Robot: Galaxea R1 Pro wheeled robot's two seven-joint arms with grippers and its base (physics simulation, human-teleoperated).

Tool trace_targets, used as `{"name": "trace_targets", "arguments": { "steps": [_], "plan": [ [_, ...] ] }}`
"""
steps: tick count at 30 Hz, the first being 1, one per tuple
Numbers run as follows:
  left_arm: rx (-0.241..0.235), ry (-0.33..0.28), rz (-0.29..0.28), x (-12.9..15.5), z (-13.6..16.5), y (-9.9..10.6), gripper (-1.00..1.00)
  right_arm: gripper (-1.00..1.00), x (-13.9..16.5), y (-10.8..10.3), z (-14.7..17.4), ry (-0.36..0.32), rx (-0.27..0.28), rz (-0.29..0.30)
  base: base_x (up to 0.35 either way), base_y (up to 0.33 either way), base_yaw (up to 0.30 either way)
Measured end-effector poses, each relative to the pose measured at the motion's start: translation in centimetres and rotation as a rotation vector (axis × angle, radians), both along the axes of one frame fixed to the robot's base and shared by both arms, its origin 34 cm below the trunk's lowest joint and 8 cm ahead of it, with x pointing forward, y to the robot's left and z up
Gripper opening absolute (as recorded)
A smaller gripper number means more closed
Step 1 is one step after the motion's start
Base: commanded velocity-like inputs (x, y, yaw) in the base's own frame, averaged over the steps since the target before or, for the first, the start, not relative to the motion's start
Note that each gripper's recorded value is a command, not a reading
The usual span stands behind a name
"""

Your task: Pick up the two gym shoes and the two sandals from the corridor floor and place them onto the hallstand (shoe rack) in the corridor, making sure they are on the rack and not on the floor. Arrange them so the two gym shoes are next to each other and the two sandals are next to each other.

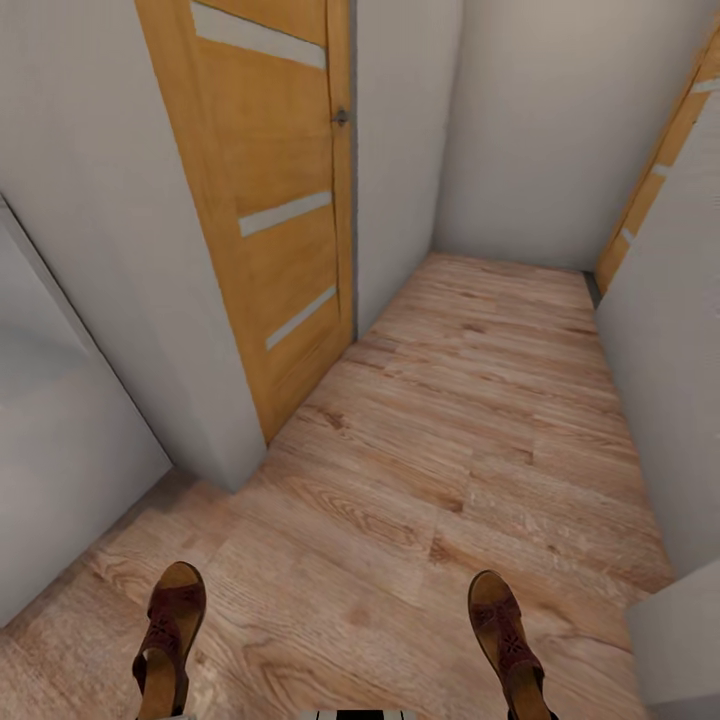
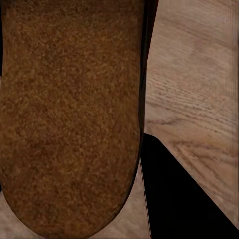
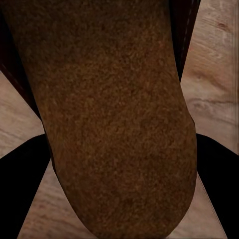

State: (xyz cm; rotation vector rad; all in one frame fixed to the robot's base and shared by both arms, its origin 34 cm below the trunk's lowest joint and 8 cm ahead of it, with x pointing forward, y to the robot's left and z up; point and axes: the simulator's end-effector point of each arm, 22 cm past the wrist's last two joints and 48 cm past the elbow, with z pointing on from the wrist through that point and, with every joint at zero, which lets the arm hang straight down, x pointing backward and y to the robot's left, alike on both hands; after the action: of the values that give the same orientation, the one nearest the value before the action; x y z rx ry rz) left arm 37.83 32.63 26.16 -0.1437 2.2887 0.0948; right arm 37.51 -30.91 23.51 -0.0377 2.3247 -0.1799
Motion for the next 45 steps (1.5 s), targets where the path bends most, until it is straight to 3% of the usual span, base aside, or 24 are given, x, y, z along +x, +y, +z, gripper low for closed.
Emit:
{"name": "trace_targets", "arguments": {
  "steps": [14,45],
  "plan": [
    [-0.003,-0.019,-0.008,0.63,0.76,-0.38,-1.0,-1.0,0.6,0.27,0.7,-0.016,0.003,0.006,-0.004,0.017,-0.086],
    [-0.004,-0.022,0.003,0.62,0.81,-0.13,-1.0,-1.0,0.65,0.31,0.7,-0.016,0.004,0.006,-0.135,0.278,0.029]
  ]
}}
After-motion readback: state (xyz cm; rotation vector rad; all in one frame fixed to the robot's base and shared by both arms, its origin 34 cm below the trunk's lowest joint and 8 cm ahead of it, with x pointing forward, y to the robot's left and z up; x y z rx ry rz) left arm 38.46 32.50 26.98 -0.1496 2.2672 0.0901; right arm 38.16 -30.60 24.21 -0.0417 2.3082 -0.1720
